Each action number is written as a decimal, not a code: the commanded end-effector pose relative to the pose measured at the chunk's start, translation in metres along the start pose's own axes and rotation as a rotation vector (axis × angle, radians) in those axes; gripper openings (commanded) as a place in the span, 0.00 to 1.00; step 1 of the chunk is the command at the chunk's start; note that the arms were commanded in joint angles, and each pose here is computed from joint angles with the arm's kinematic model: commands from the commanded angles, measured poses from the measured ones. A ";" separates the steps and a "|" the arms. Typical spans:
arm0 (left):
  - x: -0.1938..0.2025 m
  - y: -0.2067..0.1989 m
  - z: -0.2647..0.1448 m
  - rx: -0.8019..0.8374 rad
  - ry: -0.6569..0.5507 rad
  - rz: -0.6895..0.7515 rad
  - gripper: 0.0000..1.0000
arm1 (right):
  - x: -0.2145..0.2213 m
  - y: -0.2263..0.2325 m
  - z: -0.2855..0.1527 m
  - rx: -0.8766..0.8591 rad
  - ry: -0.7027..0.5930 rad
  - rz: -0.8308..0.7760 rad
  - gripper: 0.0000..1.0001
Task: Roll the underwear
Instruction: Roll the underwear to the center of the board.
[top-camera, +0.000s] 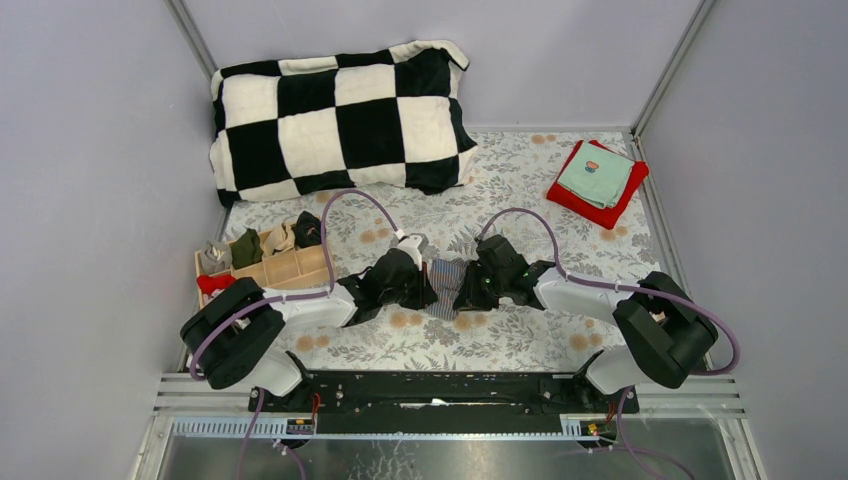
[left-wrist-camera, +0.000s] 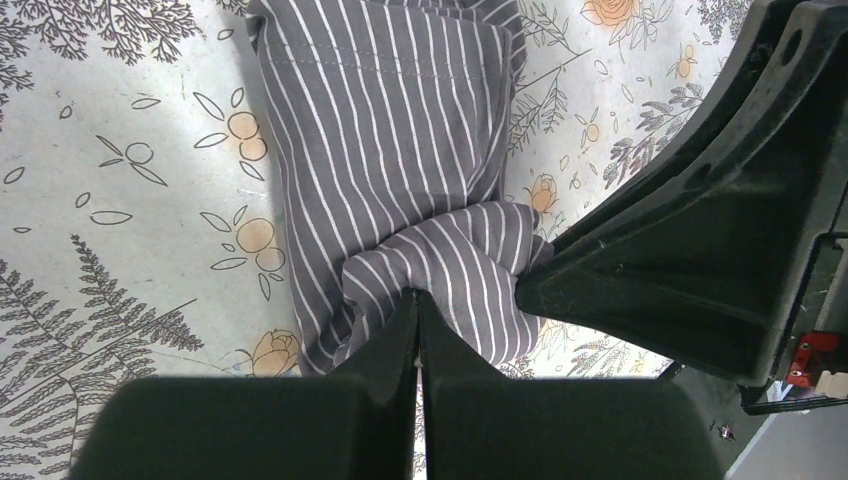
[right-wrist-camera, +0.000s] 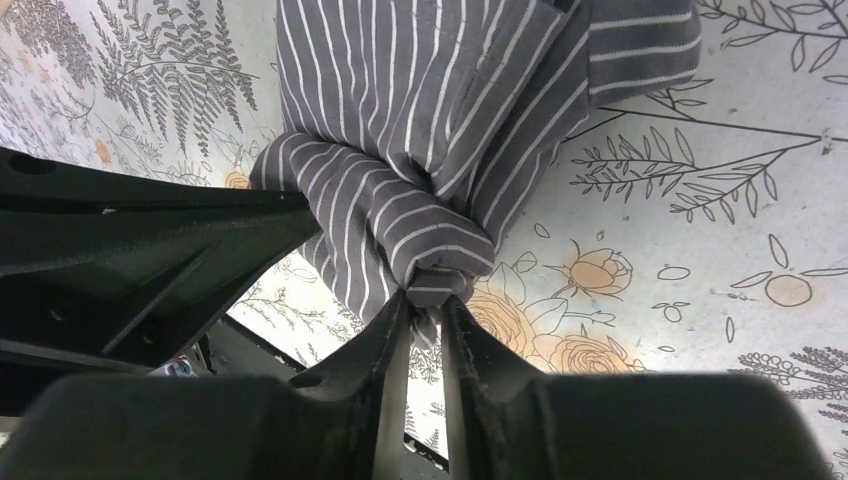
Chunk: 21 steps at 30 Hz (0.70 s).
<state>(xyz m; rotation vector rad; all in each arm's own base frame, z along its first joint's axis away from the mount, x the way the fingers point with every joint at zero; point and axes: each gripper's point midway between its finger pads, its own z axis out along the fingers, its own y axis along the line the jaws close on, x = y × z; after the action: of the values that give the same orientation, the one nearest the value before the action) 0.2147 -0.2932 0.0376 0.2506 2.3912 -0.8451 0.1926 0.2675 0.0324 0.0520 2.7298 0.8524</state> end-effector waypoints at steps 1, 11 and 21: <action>0.022 0.023 -0.003 -0.093 0.074 0.011 0.00 | -0.009 0.003 0.000 0.015 -0.023 -0.032 0.21; -0.008 0.004 -0.016 -0.075 0.008 0.010 0.00 | -0.001 0.001 0.002 -0.012 -0.003 -0.051 0.02; -0.013 -0.004 -0.017 -0.031 -0.008 0.018 0.00 | 0.004 -0.003 0.006 -0.004 0.023 -0.040 0.01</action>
<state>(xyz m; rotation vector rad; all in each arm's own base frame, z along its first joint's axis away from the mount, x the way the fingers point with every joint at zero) 0.2142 -0.2836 0.0595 0.2329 2.3927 -0.8006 0.1937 0.2677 0.0291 0.0044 2.7249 0.8443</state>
